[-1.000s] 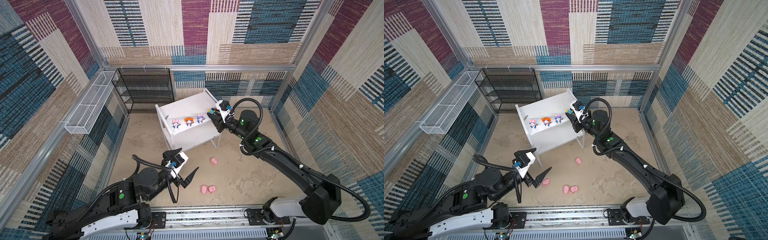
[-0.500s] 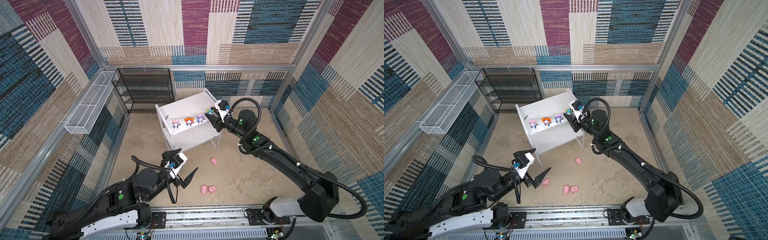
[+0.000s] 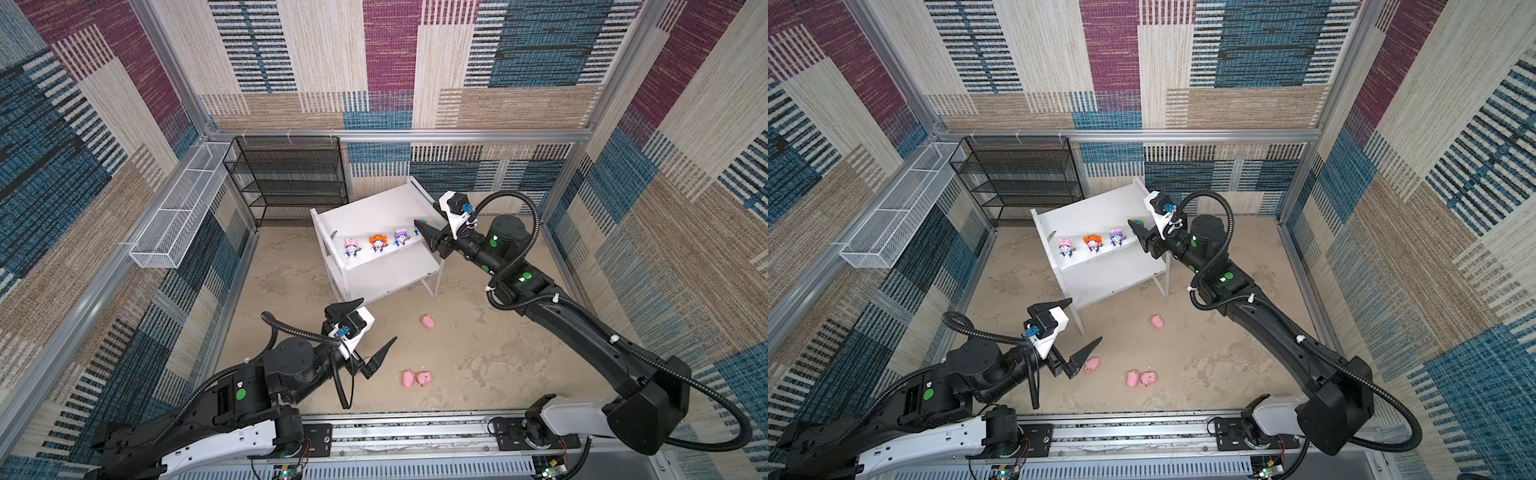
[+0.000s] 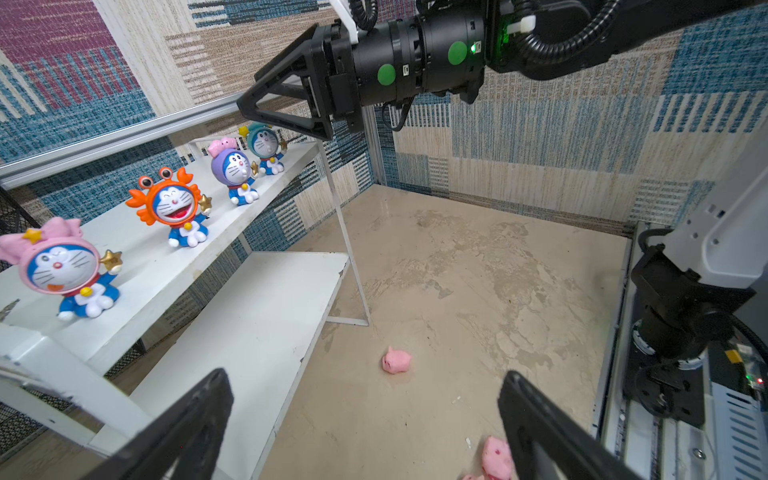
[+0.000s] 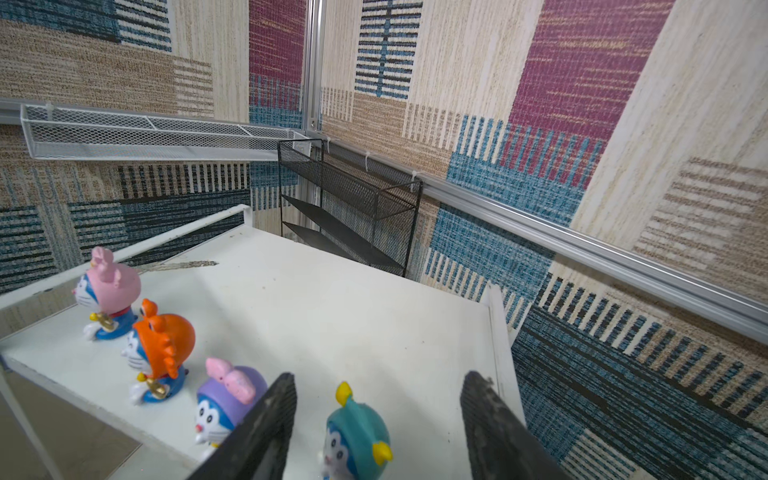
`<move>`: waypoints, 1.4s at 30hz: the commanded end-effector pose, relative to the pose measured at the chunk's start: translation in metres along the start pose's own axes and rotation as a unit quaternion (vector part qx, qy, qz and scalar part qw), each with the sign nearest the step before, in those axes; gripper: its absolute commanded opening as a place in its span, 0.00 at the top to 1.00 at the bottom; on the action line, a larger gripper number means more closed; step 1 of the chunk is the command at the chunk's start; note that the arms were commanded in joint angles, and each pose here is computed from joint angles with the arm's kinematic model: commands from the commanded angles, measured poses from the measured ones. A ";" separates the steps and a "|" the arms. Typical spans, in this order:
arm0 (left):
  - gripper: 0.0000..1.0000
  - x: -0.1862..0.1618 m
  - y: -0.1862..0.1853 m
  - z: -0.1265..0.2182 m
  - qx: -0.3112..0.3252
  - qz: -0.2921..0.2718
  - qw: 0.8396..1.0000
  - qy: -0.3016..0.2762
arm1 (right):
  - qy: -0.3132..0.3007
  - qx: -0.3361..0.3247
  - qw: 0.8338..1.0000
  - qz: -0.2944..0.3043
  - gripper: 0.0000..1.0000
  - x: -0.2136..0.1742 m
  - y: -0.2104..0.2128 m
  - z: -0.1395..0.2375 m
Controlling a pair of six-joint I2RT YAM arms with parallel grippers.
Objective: Place and organize the plastic toys onto the shelf
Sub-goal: 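Open the right gripper and withdraw it from the teal figure, then move the open right gripper down toward a pink pig on the floor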
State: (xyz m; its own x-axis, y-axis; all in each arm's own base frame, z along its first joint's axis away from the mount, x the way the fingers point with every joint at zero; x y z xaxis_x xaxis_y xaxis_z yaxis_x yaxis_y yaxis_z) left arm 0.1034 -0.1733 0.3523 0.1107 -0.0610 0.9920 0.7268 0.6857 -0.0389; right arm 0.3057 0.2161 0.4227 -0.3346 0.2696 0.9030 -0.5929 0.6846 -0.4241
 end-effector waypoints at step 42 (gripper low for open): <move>0.00 -0.144 0.003 -0.021 0.038 0.151 0.977 0.147 | 0.405 -0.038 0.872 -0.271 0.31 -0.281 0.127 0.094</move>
State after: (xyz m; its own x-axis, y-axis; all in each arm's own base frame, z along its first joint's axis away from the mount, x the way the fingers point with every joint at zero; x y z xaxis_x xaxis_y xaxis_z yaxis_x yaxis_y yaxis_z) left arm 0.1012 -0.1804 0.2040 0.5124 -0.0803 0.8550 0.6033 0.7422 -0.2918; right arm 0.2377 0.1679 0.1057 0.6364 0.2996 0.7108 -0.5309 0.8387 0.1218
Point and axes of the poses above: each gripper's point midway between its finger pads, its own z axis back along the fingers, its own y axis along the line the jaws close on, x = y × z, the point moved 7 cm from there along z, back along the fingers, and after that the axes turned 14 degrees about z, right-handed, at the moved point
